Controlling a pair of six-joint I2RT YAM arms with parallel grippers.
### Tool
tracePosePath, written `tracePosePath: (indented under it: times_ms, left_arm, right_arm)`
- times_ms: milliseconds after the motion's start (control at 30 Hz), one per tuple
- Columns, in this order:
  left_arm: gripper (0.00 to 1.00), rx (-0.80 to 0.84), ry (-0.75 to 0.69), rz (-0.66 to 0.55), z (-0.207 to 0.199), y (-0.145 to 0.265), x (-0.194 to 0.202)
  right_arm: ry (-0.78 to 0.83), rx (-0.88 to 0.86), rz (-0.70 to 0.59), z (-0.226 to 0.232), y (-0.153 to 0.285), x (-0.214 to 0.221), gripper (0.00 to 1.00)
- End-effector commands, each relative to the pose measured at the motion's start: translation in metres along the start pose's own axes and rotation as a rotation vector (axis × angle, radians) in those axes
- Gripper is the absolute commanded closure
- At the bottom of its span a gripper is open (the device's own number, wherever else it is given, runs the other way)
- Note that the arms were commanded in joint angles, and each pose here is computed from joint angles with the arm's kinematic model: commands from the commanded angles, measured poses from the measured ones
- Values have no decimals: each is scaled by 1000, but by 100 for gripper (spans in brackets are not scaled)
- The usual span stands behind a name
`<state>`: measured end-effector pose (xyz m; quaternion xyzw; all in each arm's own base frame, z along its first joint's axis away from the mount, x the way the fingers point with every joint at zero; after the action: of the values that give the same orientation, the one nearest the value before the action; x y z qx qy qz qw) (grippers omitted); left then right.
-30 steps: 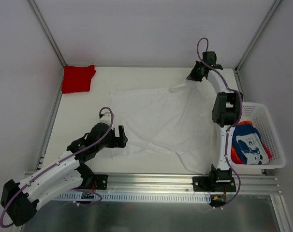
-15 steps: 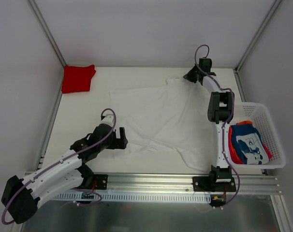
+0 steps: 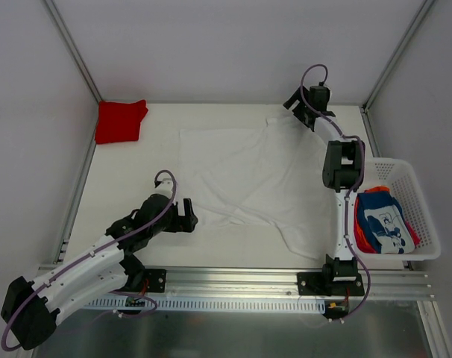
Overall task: Fold and stack the t-shirts
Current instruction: Flatten the tshirt out
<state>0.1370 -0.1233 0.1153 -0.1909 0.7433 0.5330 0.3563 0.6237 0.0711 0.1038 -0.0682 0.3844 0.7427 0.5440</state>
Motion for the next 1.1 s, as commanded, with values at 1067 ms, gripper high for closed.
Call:
tracePosePath:
  times_ms: [1067]
  left_arm:
    - [16,284,321,-243,-32,-8,-7]
  right_arm:
    - [406,474,121,-108,402,180,1]
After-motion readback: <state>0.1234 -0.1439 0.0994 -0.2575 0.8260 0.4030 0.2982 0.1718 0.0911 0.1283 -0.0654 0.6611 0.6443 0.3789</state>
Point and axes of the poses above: each gripper's point midway between its finger pads, its own y axis back along the fingers, its own z axis along the line the jaws close on, x = y × z, the point moved 7 cm from there along y, back along the fingers, and after that the axes turned 11 degrees about -y, right-handed, at the moved point
